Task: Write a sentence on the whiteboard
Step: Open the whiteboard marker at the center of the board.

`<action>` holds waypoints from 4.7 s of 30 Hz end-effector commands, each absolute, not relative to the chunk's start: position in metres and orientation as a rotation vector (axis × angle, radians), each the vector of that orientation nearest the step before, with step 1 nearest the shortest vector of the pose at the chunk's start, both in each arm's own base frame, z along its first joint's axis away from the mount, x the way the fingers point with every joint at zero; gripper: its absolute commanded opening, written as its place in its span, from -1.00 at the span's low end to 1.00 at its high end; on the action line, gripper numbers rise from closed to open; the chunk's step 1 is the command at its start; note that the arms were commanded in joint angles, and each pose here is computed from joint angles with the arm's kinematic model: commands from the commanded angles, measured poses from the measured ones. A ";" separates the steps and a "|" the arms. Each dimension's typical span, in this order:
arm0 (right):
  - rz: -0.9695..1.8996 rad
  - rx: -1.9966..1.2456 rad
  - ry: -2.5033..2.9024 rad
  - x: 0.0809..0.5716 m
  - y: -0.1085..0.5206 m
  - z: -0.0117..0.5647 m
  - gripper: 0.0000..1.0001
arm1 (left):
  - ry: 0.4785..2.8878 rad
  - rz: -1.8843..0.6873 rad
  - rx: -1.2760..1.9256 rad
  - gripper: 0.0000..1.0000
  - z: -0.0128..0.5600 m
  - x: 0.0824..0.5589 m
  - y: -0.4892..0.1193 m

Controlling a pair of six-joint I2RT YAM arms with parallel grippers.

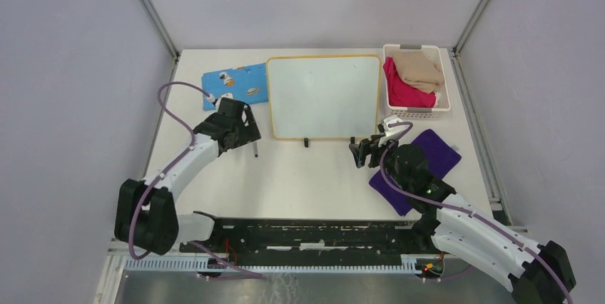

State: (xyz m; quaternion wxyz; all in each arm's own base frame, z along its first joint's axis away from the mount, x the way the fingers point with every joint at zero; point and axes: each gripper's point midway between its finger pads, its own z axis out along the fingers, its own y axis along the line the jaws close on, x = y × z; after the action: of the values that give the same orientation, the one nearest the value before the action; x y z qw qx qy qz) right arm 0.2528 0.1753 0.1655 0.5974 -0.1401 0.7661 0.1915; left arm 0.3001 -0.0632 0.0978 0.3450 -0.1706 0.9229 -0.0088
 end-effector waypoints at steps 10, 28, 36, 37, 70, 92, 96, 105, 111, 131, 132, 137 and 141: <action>0.494 -0.316 1.680 0.251 0.179 0.197 0.55 | 2.555 -0.089 -0.394 0.80 0.053 0.334 -0.095; 0.456 -0.299 1.681 0.252 0.171 0.196 0.55 | 2.643 0.075 -0.383 0.05 0.019 0.333 -0.079; 0.450 -0.297 1.678 0.251 0.169 0.198 0.55 | 2.684 0.061 -0.380 -0.35 0.011 0.317 -0.079; 0.446 -0.296 1.681 0.252 0.168 0.197 0.55 | 2.685 0.057 -0.383 -0.42 0.012 0.315 -0.079; 0.417 -0.306 1.747 0.252 0.167 0.182 0.53 | 2.749 -0.097 -0.158 -0.45 0.022 0.223 -0.143; 0.380 -0.312 1.745 0.251 0.160 0.187 0.54 | 2.779 0.051 0.065 -0.08 0.029 0.258 -0.140; 0.381 -0.314 1.748 0.251 0.161 0.186 0.54 | 2.784 0.041 0.049 -0.08 0.027 0.263 -0.136; 0.370 -0.307 1.738 0.252 0.158 0.190 0.53 | 2.826 0.010 0.097 -0.17 0.017 0.263 -0.140; 0.368 -0.304 1.736 0.252 0.158 0.191 0.53 | 2.858 0.009 0.108 -0.26 0.006 0.255 -0.139; 0.360 -0.300 1.739 0.252 0.156 0.192 0.53 | 2.753 0.003 0.041 -0.96 0.030 0.257 -0.131; 0.357 -0.304 1.738 0.252 0.156 0.193 0.53 | 2.732 -0.004 0.031 -0.96 0.037 0.260 -0.131; 0.347 -0.324 1.722 0.252 0.156 0.202 0.54 | 2.623 -0.058 -0.017 -0.96 0.077 0.265 -0.131; 0.354 -0.341 1.688 0.251 0.156 0.214 0.54 | 2.519 -0.145 -0.052 -0.96 0.117 0.261 -0.130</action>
State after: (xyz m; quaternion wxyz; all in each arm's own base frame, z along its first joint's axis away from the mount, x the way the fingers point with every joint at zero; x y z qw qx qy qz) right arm 0.2468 0.1534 0.1703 0.5965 -0.1509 0.7753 0.1424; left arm 0.2570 -0.1324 0.0729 0.2457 0.0030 0.9688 -0.0312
